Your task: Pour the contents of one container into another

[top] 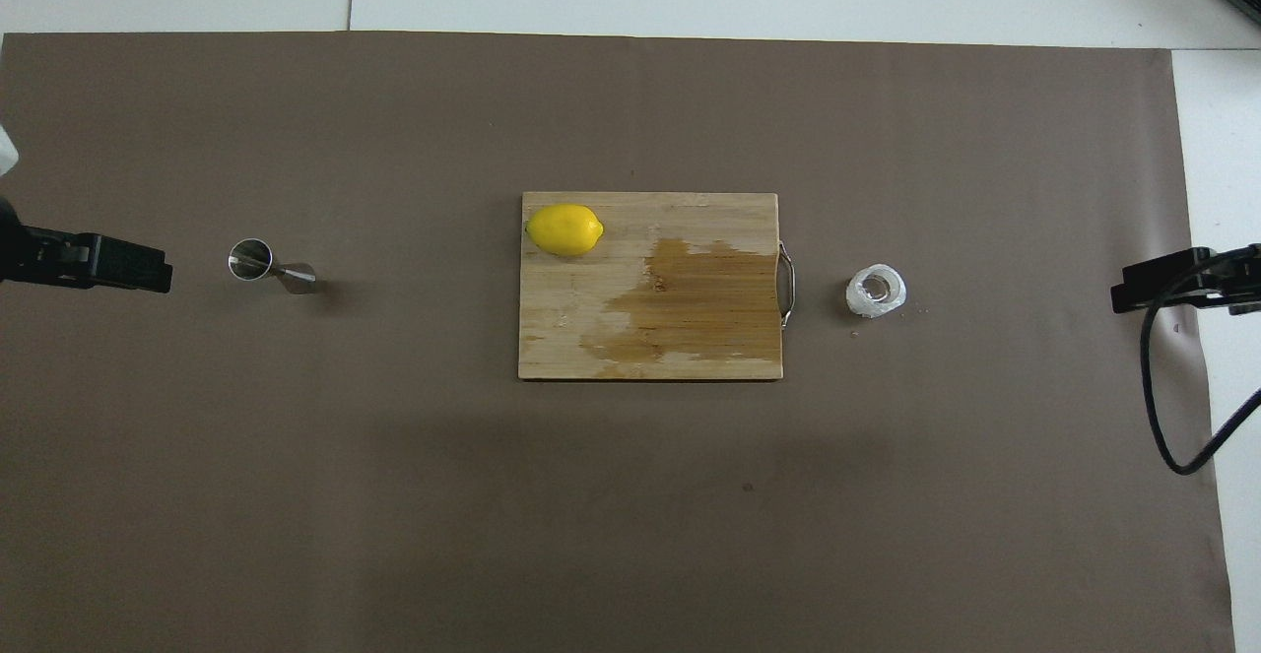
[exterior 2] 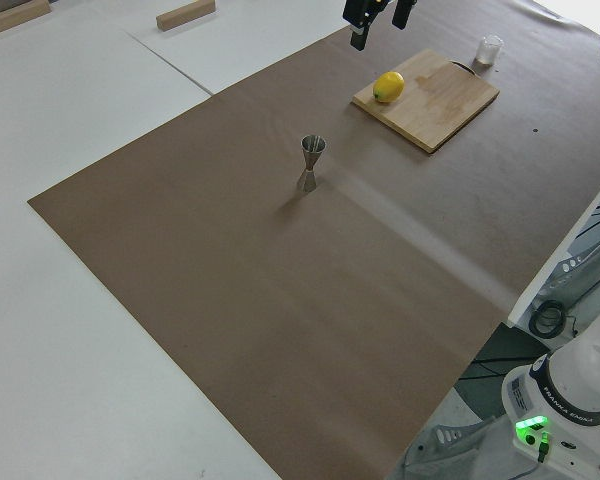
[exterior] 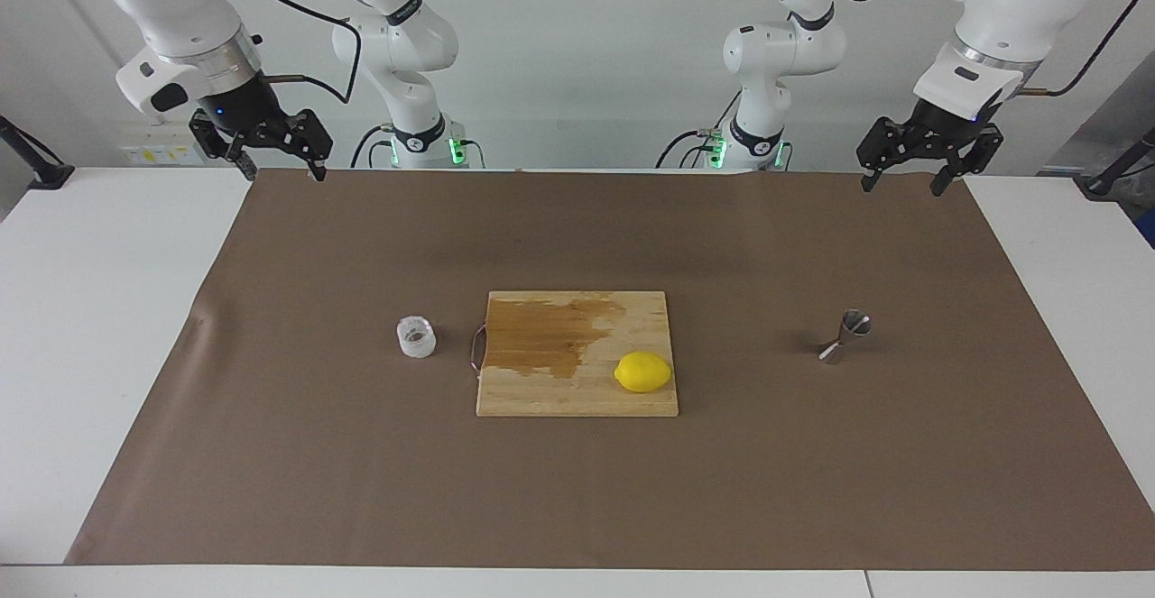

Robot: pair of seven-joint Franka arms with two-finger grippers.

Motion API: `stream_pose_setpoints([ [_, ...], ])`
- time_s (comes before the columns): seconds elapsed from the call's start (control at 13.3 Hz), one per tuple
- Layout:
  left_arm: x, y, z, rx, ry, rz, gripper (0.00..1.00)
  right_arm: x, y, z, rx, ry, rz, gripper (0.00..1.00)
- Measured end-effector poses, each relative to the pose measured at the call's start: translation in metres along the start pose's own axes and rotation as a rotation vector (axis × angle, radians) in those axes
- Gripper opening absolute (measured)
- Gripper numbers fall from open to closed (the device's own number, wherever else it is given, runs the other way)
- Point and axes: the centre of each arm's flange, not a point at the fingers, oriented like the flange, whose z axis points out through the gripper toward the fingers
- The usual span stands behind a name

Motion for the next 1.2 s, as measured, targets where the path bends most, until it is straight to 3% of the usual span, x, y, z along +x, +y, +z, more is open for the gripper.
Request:
stream_pose_setpoints([
  [1.2,-0.0080,0.0038,0.0089,-0.002,-0.068,0.004,1.00,-0.0013,0.0002,-0.0021,0.000,0.004,0.000,1.00],
])
